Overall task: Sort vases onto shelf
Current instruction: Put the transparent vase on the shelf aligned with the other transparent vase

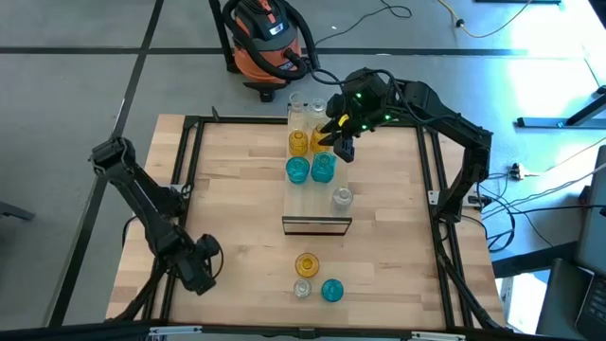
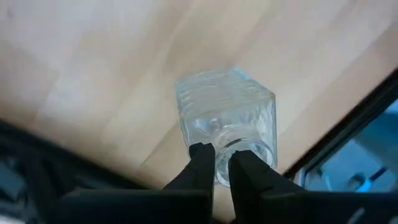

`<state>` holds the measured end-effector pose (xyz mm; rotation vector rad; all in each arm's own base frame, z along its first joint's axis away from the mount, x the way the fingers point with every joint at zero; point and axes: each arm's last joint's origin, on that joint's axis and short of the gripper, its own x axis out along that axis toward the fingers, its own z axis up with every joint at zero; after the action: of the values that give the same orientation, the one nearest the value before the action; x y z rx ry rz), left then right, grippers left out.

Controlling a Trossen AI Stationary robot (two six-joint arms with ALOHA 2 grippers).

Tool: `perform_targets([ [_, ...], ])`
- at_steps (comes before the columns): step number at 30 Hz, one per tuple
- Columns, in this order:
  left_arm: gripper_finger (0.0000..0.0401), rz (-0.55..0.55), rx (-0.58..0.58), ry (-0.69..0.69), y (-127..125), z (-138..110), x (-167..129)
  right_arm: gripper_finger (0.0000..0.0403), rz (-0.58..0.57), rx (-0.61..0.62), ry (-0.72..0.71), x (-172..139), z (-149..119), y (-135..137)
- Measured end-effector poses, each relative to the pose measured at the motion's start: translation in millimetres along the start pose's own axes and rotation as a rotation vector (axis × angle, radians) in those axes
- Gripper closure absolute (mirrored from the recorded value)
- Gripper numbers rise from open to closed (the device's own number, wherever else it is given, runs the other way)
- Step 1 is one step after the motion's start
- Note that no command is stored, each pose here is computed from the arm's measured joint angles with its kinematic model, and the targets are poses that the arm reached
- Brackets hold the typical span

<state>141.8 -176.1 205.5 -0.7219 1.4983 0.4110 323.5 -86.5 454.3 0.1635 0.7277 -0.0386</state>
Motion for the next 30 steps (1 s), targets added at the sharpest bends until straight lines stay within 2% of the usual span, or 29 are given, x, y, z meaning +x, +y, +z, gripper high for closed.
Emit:
perform_targets([
  [5,0.0383,-0.050,-0.046,-0.144,7,16,-22,0.0260,0.010,0.008,0.000,0,0,0],
  [10,0.0383,-0.066,-0.055,-0.195,22,30,-46,0.0260,0.051,0.013,-0.003,-1,0,2],
  [17,0.0383,-0.156,-0.050,-0.293,35,51,-84,0.0260,0.085,0.021,-0.014,-6,0,4],
  [21,0.0383,-0.232,-0.034,-0.393,35,65,-117,0.0260,0.171,0.008,-0.046,-11,2,7],
  [25,0.0383,-0.313,-0.003,-0.492,34,83,-161,0.0260,0.311,-0.023,-0.108,-13,8,11],
  [27,0.0383,-0.316,0.001,-0.521,35,94,-181,0.0260,0.355,-0.036,-0.133,-14,10,13],
  [30,0.0383,-0.256,0.009,-0.534,33,113,-205,0.0260,0.361,-0.045,-0.152,-14,12,13],
])
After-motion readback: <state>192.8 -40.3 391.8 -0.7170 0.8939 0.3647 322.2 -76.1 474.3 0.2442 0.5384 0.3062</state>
